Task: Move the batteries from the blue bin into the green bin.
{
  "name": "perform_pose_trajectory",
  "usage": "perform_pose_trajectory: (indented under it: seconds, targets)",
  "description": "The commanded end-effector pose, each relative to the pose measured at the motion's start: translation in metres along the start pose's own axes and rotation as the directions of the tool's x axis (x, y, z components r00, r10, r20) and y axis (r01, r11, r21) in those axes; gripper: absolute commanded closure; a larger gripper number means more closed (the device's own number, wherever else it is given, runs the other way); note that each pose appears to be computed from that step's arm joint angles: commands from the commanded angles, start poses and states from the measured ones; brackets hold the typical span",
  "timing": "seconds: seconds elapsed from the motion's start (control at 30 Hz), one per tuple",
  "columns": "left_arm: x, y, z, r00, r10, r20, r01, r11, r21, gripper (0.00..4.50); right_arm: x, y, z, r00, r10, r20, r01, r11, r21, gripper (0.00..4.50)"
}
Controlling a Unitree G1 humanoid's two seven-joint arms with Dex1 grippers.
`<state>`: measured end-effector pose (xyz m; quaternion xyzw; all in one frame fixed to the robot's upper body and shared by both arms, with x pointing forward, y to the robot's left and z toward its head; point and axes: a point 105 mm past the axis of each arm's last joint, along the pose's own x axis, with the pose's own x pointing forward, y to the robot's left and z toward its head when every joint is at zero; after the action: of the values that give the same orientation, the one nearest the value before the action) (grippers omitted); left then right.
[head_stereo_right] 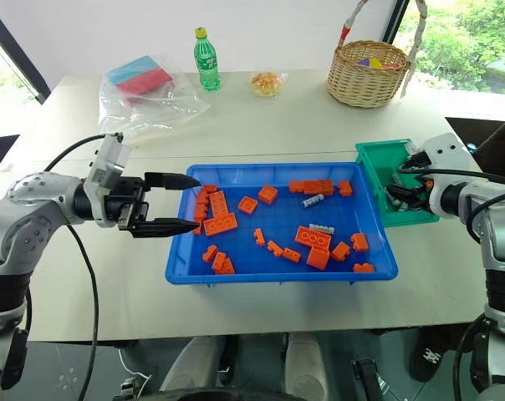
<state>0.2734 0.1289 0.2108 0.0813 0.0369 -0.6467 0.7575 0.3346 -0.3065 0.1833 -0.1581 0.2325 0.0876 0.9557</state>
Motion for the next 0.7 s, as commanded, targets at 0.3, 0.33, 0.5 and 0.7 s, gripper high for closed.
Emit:
perform_pose_trajectory:
  seconds: [0.3, 0.33, 0.5, 0.7]
  targets:
    - [0.002, 0.001, 0.014, 1.0, -0.003, 0.014, 0.002, 0.998, 0.055, 0.0, -0.008, 0.078, 0.077, 0.878, 0.465, 0.117, -0.372, 0.814, -0.446, 0.53]
    - [0.002, 0.002, 0.015, 1.0, 0.0, 0.015, -0.001, 0.998, 0.059, 0.0, -0.007, 0.084, 0.069, 0.866, 0.494, 0.07, -0.406, 0.78, -0.477, 0.53]
    - [0.001, 0.001, 0.016, 1.0, 0.011, 0.014, -0.012, 0.998, 0.061, 0.0, -0.001, 0.09, 0.035, 0.844, 0.533, -0.062, -0.473, 0.684, -0.556, 0.53]
    - [-0.001, -0.001, 0.016, 1.0, 0.025, 0.016, -0.025, 0.998, 0.053, 0.0, 0.01, 0.086, 0.009, 0.851, 0.515, -0.102, -0.477, 0.677, -0.56, 0.53]
